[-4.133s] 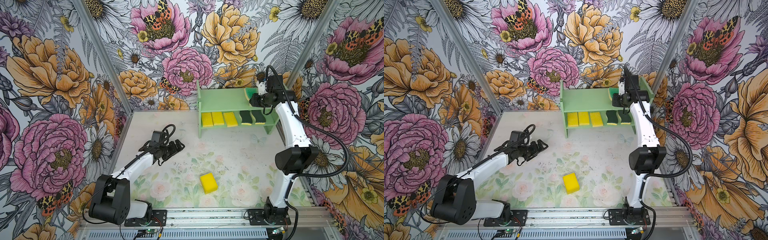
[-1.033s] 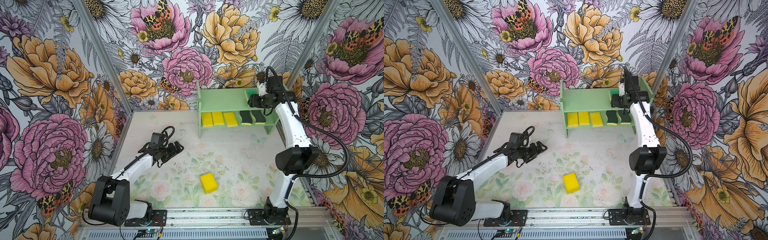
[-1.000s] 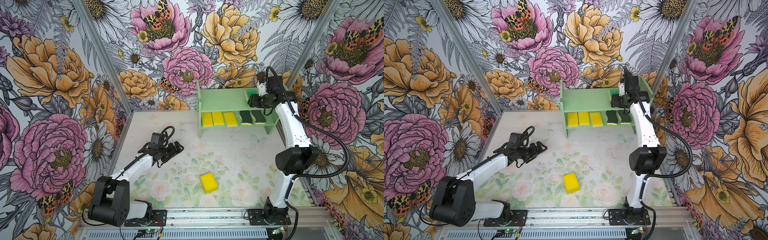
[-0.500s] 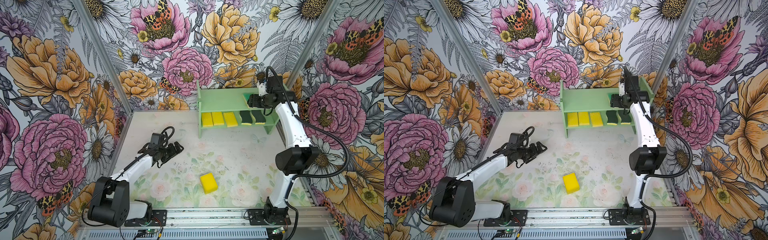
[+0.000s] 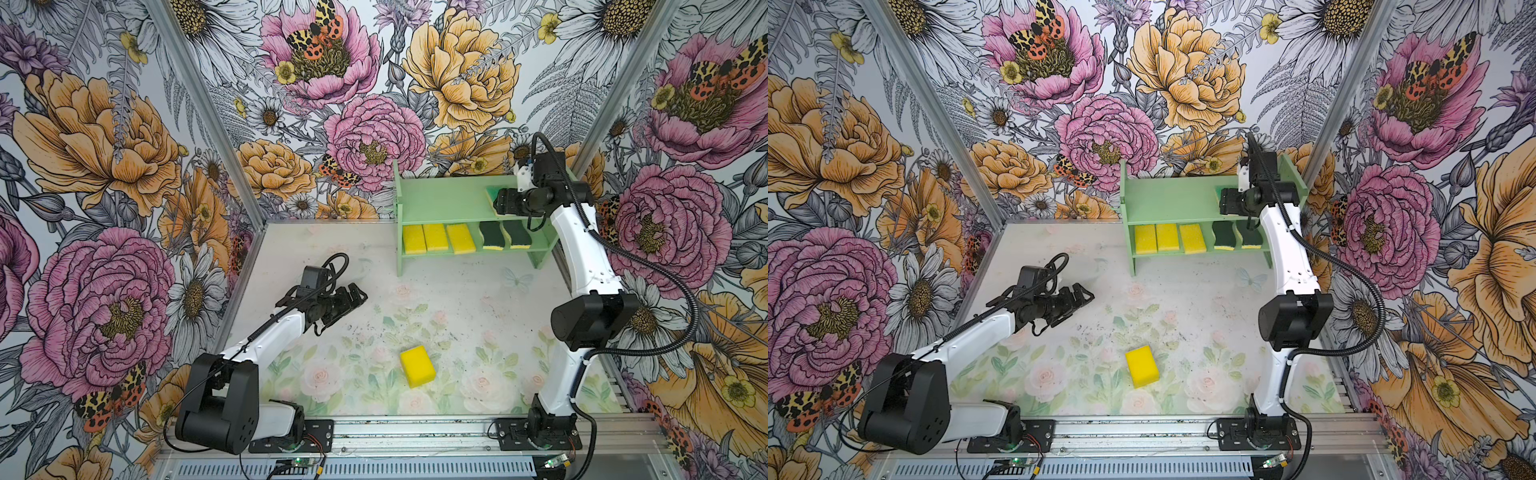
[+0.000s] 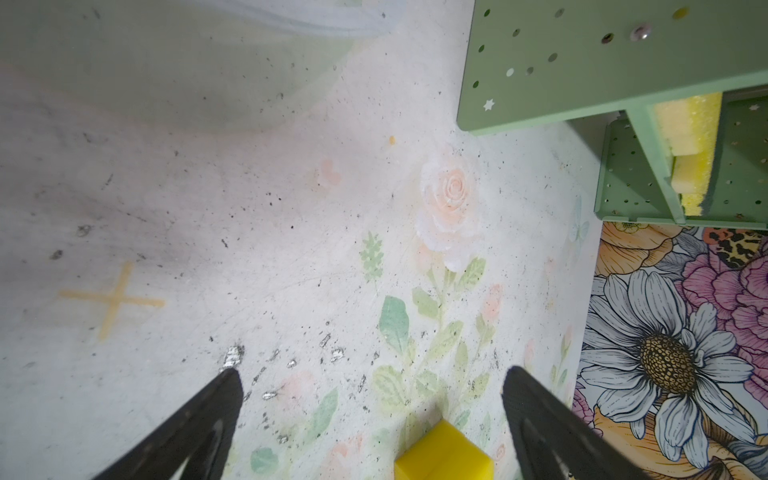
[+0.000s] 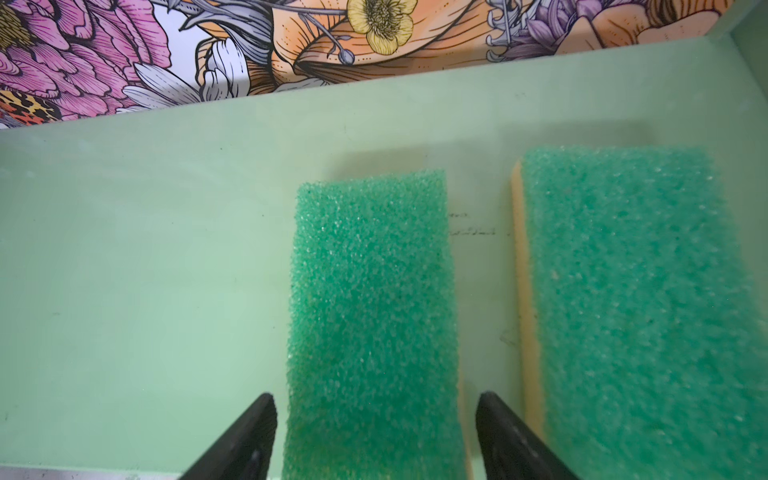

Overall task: Place and organize the cleaning sponges onto the shelf
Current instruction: 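Withdraw the right gripper from the shelf toward the table, then lower the right gripper over the stacked yellow sponges on the table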

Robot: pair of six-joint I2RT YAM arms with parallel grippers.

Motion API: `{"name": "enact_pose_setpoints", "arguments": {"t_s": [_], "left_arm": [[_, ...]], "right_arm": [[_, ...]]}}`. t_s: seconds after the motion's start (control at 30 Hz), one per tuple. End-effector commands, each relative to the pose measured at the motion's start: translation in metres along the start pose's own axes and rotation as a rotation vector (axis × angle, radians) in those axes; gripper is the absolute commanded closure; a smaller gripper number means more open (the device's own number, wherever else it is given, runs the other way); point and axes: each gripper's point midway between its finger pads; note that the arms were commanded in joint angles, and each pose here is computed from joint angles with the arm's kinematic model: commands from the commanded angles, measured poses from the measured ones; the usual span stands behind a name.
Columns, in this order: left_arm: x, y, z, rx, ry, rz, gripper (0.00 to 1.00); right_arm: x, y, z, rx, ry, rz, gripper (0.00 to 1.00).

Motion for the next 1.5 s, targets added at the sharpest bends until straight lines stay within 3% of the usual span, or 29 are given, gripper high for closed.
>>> {"name": "enact_pose_setpoints", "arguments": {"t_s": [0.0, 0.2, 0.37, 0.6, 0.83, 1.03, 1.3, 1.47], "left_arm": [[0.008, -0.008, -0.005, -0.020, 0.012, -0.038, 0.01], [0.010, -0.011, -0.017, -0.078, 0.007, -0.041, 0.01], [0.014, -0.015, -0.025, -0.105, 0.011, -0.055, 0.01], [0.013, -0.018, -0.027, -0.116, 0.007, -0.060, 0.01], [0.014, -0.021, -0.032, -0.126, 0.008, -0.065, 0.01], [0.014, -0.019, -0.034, -0.128, 0.006, -0.057, 0.01], [0.009, -0.013, -0.034, -0.119, -0.002, -0.046, 0.01], [0.005, -0.009, -0.032, -0.110, -0.007, -0.035, 0.01]], "right_arm": [[0.017, -0.029, 0.006, 0.010, -0.027, -0.073, 0.20], [0.019, -0.068, 0.003, -0.034, -0.014, -0.123, 0.07], [0.004, -0.097, 0.005, -0.043, -0.018, -0.131, 0.04], [-0.036, -0.137, 0.008, -0.058, 0.026, -0.127, 0.01], [-0.091, -0.165, 0.042, 0.010, 0.011, -0.109, 0.00], [-0.146, -0.152, 0.077, 0.115, 0.051, 0.006, 0.00], [-0.241, -0.109, 0.127, 0.163, -0.130, 0.244, 0.00], [-0.298, -0.090, 0.172, 0.287, -0.247, 0.338, 0.00]]}}
Point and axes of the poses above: each gripper's point midway between its finger pads, its own y axis out along the fingers, its own z axis along the line the jaws close on, x = y × z
